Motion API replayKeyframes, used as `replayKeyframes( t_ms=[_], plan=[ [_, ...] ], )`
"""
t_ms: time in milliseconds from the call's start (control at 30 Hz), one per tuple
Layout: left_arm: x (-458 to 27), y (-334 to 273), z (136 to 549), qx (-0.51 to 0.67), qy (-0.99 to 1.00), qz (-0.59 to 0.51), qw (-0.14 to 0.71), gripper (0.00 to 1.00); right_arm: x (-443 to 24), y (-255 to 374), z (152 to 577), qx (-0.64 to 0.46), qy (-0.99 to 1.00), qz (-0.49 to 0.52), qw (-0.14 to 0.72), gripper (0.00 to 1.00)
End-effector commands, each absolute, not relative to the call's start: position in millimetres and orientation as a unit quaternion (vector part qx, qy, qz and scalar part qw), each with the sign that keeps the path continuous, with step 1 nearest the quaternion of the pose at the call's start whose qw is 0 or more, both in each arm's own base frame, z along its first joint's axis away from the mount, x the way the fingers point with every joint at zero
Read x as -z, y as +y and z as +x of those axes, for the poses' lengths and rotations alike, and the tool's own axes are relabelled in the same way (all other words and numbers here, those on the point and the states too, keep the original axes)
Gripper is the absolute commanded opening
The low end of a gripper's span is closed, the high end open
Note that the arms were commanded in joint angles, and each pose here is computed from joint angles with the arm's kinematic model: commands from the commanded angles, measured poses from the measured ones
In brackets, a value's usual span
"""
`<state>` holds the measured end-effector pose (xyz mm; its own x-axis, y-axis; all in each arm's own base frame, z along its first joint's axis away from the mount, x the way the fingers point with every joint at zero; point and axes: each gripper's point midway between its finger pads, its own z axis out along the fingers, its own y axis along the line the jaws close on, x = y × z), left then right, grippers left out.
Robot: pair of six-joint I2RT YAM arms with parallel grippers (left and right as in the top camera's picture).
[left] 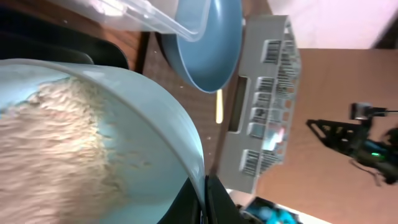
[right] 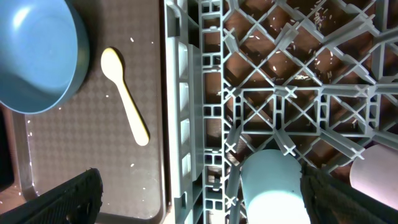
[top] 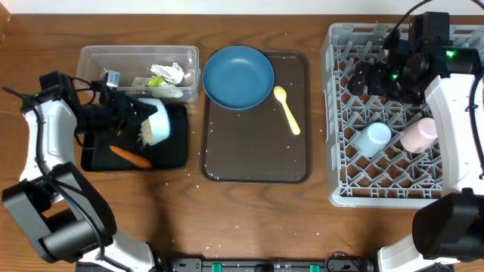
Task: Sort waste into correct bins and load items into the dishwasher rack
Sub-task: 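Carry the bowl left and tip the rice onto the black tray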
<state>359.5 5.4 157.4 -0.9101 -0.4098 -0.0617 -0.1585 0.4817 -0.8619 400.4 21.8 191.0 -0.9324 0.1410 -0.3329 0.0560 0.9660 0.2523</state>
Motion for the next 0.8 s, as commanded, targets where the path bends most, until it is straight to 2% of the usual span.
replayKeyframes(
  t_ms=[0, 233, 567, 767],
  plan=[
    [-162, 1, 357, 0.541, 0.812, -0.180, 0.127, 0.06, -206, 19, 401, -0.119, 0.972, 0.045, 0.198, 0.99],
    [-153, 18, 348, 0.549, 0.798, -0.210, 0.133, 0.06, -206, 19, 401, -0.119, 0.972, 0.045, 0.198, 0.99],
    [-162, 31, 351, 0.599, 0.750, -0.211, 0.187, 0.06, -205, 19, 399, -0.119, 0.973, 0.045, 0.194, 0.99],
    [-183, 28, 352, 0.656, 0.698, -0.200, 0.207, 0.06, -205, 19, 397, -0.119, 0.973, 0.046, 0.190, 0.99]
  ],
)
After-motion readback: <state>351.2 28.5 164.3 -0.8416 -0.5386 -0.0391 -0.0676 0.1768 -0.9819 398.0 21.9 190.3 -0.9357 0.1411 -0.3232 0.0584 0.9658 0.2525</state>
